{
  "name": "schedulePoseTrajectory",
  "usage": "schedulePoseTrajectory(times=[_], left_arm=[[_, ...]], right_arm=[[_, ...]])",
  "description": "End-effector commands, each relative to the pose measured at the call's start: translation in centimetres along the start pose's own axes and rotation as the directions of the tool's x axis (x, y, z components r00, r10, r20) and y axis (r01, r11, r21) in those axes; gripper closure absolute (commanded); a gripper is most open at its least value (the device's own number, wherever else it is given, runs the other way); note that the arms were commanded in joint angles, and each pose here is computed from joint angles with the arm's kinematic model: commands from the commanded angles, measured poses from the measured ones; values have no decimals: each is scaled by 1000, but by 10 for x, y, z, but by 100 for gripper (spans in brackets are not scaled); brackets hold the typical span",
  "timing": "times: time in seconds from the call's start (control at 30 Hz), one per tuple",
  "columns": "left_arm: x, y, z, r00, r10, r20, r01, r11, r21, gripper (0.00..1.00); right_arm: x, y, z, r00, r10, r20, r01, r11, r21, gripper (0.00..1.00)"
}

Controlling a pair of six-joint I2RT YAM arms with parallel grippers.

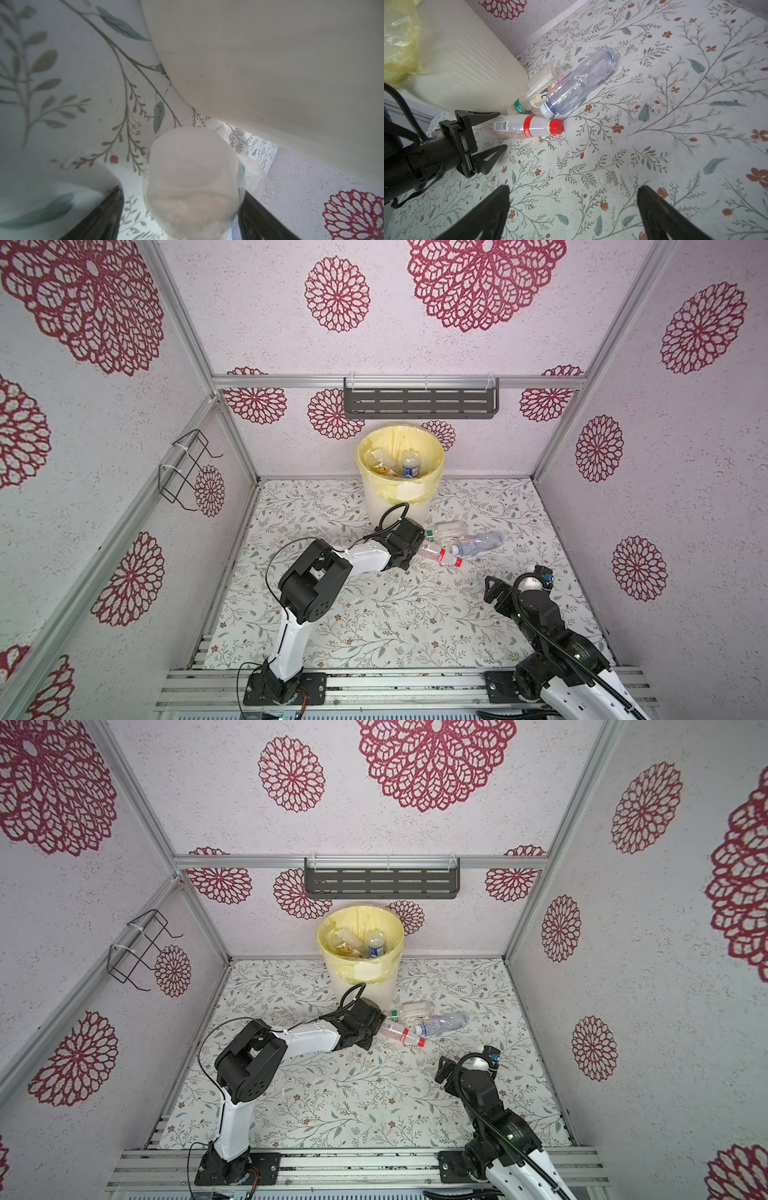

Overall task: Throw the plastic bottles in the bin
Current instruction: 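Lift the red-cap bottle with the left gripper and carry it over the bin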

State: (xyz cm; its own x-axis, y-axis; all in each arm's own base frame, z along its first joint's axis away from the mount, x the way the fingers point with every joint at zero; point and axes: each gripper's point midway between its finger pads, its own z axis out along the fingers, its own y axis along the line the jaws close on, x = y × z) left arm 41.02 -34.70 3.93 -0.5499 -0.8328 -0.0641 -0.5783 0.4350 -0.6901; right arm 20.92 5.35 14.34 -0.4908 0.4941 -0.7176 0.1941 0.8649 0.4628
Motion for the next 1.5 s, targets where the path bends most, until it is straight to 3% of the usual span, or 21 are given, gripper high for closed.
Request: schedulePoseTrajectory(times=[0.0, 0.57, 1.1, 1.47], left_arm=[[-7, 15, 13, 1000, -5, 29, 6, 999, -35, 18], [-9, 48, 16, 1000, 8, 28, -6, 998, -65, 43], [-15, 79, -17, 999, 40, -1, -40, 998, -39, 47], [-39, 48, -82, 982, 185, 49, -186, 982, 38, 48]], right_arm=[[-6, 0, 2, 999, 21, 32, -21, 1000, 5, 1], [-5, -2, 1, 999, 34, 35, -34, 999, 8, 1], [-1, -4, 0, 998, 58, 21, -58, 998, 5, 1], [9, -10, 5, 997, 74, -6, -74, 997, 26, 1]])
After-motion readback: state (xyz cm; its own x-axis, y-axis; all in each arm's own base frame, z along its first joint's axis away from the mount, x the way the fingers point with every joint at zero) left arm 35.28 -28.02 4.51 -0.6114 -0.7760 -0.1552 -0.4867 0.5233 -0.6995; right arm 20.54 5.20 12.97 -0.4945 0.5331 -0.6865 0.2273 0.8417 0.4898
